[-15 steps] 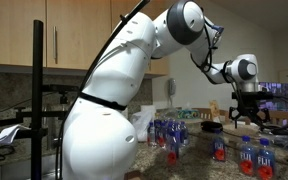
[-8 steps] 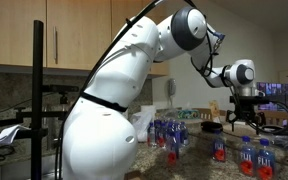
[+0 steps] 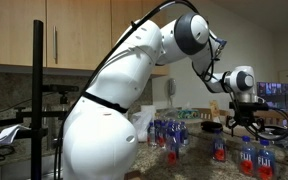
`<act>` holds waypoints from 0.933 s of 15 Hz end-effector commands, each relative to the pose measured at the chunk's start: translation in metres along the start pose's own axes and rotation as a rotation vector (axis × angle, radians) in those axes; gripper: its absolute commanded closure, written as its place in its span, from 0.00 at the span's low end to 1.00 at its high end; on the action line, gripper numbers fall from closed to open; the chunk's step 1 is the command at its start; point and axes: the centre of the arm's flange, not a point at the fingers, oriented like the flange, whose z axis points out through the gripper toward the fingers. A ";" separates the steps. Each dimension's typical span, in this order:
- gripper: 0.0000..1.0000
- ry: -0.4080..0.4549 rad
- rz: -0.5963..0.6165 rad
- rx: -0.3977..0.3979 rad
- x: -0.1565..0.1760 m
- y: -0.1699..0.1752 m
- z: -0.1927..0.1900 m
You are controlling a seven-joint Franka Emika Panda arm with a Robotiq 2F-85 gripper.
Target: Move the three water bottles on the right forward and arrange them in a line
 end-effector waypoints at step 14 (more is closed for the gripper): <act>0.87 0.014 0.117 -0.102 0.012 0.002 0.000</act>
